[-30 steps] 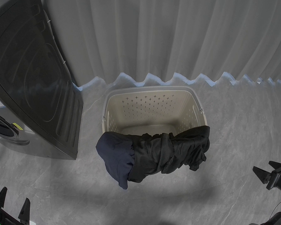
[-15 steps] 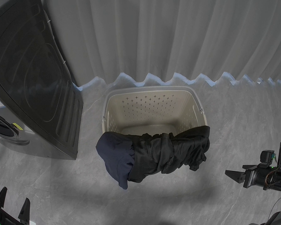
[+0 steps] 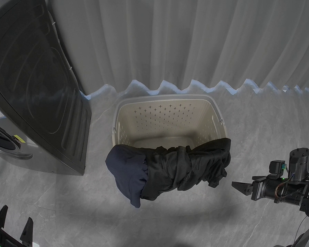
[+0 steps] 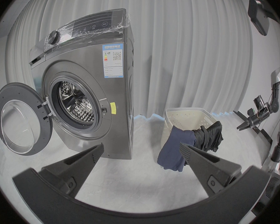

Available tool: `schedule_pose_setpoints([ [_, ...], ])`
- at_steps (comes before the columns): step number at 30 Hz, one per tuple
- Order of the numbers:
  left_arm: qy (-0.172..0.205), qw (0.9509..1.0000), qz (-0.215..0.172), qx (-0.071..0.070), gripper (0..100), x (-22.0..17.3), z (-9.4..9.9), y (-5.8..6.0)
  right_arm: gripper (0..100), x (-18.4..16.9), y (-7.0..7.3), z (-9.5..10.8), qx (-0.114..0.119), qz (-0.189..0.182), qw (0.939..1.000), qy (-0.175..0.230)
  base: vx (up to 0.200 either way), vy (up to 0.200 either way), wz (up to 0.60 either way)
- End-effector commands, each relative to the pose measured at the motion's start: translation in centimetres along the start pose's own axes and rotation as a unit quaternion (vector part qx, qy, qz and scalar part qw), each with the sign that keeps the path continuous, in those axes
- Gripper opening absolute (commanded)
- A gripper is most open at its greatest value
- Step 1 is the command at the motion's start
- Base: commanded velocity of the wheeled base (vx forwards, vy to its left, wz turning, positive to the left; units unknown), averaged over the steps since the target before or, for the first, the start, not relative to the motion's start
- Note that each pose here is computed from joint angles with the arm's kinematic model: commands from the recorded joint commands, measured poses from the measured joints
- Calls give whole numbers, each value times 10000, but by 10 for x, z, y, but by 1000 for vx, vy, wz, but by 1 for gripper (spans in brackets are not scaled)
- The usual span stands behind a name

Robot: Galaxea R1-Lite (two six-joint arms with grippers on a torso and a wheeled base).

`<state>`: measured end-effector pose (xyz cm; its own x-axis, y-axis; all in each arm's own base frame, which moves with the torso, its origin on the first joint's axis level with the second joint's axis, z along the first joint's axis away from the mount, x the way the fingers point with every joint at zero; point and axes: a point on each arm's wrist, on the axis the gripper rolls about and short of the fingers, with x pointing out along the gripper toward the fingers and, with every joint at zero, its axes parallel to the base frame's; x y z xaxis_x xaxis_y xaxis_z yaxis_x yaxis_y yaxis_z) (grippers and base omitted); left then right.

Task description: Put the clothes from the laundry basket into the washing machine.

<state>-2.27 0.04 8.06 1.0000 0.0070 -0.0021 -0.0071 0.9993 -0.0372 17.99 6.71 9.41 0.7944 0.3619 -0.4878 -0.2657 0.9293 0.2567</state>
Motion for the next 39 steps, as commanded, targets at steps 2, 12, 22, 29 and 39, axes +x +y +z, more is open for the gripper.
schedule_pose_setpoints([
  [2,13,10000,-4,2,100,0,-5,0,100,41,3,-12,-89,22,9996,274,0,0,0],
  [12,13,10000,-4,10,100,0,-5,0,100,81,8,-14,-156,223,9996,62,0,0,0],
  [22,13,10000,-4,10,100,0,-5,0,100,110,13,-9,-115,269,9996,-10,0,0,0],
  [29,13,10000,-4,18,100,0,-5,0,100,130,12,-1,-86,255,9995,-182,0,0,0],
  [39,13,10000,-4,10,100,0,-5,0,100,150,11,9,5,277,9989,-391,0,0,0],
])
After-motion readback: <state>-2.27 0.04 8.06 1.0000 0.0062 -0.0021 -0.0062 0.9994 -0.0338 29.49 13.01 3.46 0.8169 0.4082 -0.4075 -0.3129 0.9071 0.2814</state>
